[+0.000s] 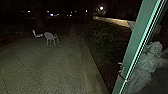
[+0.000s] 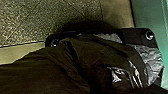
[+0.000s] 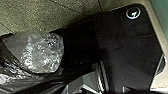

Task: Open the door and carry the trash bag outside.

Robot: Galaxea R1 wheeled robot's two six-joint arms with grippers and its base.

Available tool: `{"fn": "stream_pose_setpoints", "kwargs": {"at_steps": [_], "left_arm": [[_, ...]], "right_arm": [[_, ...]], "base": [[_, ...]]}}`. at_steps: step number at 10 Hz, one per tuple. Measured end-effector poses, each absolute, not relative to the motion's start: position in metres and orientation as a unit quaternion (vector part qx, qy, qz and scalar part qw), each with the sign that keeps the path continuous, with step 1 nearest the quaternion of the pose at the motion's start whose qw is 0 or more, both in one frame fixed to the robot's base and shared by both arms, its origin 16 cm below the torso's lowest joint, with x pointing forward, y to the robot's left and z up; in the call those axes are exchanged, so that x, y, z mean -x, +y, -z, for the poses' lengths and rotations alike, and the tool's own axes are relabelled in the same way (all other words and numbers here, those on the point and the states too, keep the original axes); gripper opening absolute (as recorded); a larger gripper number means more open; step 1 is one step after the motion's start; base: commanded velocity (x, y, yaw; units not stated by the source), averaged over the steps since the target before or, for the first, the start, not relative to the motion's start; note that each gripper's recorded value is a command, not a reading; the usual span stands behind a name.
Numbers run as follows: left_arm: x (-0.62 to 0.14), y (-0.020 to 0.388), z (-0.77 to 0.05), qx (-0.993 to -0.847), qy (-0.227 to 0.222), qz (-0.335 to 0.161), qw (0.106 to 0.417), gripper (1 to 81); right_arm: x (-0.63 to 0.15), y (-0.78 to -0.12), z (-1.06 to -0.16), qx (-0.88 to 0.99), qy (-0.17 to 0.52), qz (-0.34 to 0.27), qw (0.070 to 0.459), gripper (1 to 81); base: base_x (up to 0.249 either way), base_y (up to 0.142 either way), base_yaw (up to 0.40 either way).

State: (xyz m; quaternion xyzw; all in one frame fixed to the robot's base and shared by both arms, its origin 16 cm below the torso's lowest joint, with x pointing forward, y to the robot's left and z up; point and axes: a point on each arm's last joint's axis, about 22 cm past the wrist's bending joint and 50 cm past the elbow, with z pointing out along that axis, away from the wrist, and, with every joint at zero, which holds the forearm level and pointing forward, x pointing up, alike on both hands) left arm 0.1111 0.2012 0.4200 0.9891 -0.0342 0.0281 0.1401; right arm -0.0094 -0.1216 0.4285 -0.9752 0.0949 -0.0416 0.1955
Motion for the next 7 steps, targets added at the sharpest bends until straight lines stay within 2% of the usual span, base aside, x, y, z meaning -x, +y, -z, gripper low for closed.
{"fn": "stream_pose_setpoints", "kwargs": {"at_steps": [7], "left_arm": [[-0.101, 0.202, -0.419, -0.989, -0.034, -0.022, 0.140, 1.0]], "right_arm": [[0.019, -0.123, -0.428, 0.976, 0.096, 0.036, 0.194, 81.1]], "base": [[0.075, 0.000, 0.000]]}}
